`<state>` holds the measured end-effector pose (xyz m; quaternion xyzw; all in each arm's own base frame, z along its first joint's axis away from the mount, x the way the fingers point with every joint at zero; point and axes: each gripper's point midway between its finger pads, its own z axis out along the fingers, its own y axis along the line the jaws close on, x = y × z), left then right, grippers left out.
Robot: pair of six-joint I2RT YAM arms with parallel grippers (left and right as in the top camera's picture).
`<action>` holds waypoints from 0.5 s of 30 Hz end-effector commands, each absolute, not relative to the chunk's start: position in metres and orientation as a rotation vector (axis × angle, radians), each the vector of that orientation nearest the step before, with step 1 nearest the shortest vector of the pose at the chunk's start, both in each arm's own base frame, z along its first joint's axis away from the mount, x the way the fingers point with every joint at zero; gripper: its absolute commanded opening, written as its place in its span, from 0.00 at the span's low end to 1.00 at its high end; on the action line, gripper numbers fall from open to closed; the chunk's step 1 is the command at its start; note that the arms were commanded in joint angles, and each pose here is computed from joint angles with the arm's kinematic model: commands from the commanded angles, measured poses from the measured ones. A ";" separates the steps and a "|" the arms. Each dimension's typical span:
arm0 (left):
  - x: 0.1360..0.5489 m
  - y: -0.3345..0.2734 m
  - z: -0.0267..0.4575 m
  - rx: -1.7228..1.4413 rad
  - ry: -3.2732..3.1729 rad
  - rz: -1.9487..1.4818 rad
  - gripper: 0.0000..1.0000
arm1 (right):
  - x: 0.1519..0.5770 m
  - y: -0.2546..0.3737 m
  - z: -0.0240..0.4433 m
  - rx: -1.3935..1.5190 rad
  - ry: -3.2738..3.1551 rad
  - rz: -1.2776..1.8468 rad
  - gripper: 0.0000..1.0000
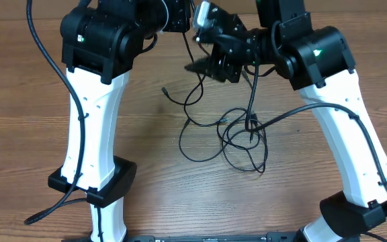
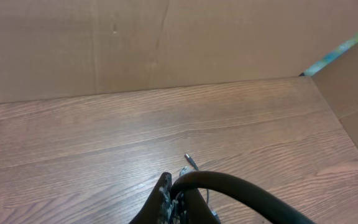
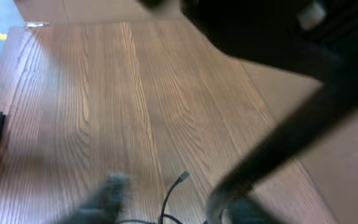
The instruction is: Untangle cables
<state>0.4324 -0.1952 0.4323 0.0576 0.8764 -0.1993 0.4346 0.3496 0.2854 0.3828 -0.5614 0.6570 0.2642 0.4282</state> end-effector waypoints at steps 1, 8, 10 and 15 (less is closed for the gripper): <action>0.431 -0.197 0.436 0.140 2.176 -0.519 0.04 | 0.349 0.288 0.386 -1.406 1.621 0.671 0.04; 0.431 -0.195 0.434 0.139 2.180 -0.507 0.04 | 0.356 0.280 0.386 -1.371 1.650 0.667 0.04; 0.432 -0.193 0.434 0.134 2.180 -0.503 0.04 | 0.358 0.278 0.386 -1.358 1.661 0.669 0.04; 0.434 -0.178 0.429 0.105 2.202 -0.479 0.77 | 0.363 0.272 0.386 -1.339 1.672 0.652 0.04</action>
